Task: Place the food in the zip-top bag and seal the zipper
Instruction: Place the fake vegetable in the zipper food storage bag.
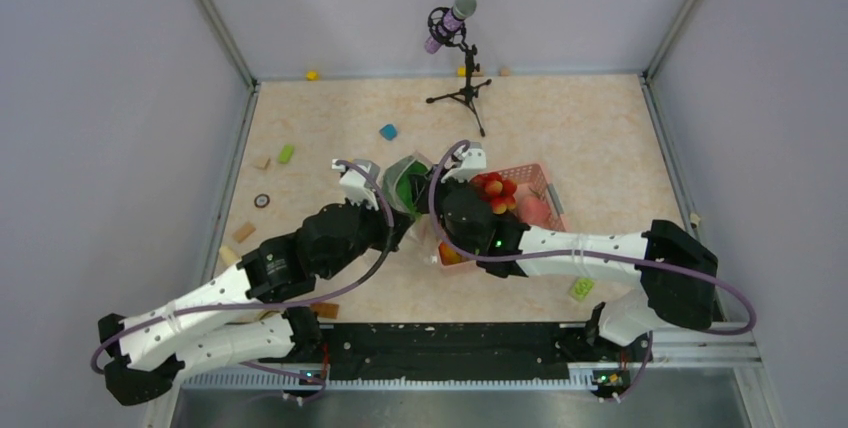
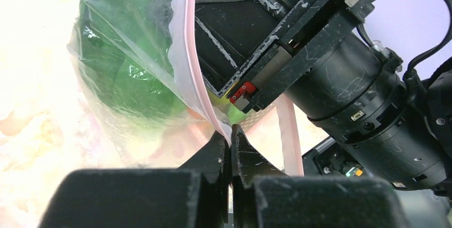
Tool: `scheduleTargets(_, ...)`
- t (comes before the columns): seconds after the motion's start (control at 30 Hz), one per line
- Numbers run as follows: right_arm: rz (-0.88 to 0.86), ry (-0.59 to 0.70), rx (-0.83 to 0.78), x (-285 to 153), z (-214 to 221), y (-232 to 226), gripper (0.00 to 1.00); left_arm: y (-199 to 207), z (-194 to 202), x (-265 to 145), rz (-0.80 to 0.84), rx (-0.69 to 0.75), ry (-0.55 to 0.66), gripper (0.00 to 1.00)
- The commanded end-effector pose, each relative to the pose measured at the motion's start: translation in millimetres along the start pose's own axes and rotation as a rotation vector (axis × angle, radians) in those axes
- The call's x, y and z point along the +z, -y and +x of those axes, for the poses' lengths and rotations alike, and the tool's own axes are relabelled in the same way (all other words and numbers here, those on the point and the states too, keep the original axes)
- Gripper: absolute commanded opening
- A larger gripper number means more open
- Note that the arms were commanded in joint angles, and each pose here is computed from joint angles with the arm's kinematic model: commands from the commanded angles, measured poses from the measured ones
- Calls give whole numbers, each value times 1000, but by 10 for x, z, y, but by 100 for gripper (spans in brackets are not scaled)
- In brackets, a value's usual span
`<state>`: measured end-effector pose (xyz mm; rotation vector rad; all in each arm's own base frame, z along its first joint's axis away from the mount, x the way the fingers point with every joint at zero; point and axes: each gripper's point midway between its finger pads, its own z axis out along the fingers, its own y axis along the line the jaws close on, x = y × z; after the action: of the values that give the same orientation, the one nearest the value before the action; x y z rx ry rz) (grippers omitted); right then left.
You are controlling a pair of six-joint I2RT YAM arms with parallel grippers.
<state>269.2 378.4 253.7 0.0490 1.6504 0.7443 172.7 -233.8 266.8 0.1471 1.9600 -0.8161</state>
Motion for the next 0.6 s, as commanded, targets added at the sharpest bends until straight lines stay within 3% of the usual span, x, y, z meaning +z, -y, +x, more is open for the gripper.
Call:
scheduleTargets(0.0,92,50,141,28,-210,16,25,70,-58,30,34,50,25,0)
scheduleTargets(0.07,20,28,117,10,-185,-93,43,-11,-84,40,-9,58,41,0)
scheduleTargets(0.1,-55,18,55,-12,-182,-194,62,-70,-104,32,-40,56,51,0)
scheduleTargets(0.2,-231,-15,-26,-145,-151,-409,81,-258,-173,-22,-131,27,100,0)
scheduleTargets(0.47,-531,-87,-161,-651,-206,-661,98,-712,-369,-348,-297,-61,250,0)
scheduleTargets(0.57,-659,-80,-203,-893,-269,-743,99,-859,-376,-387,-352,-73,294,0)
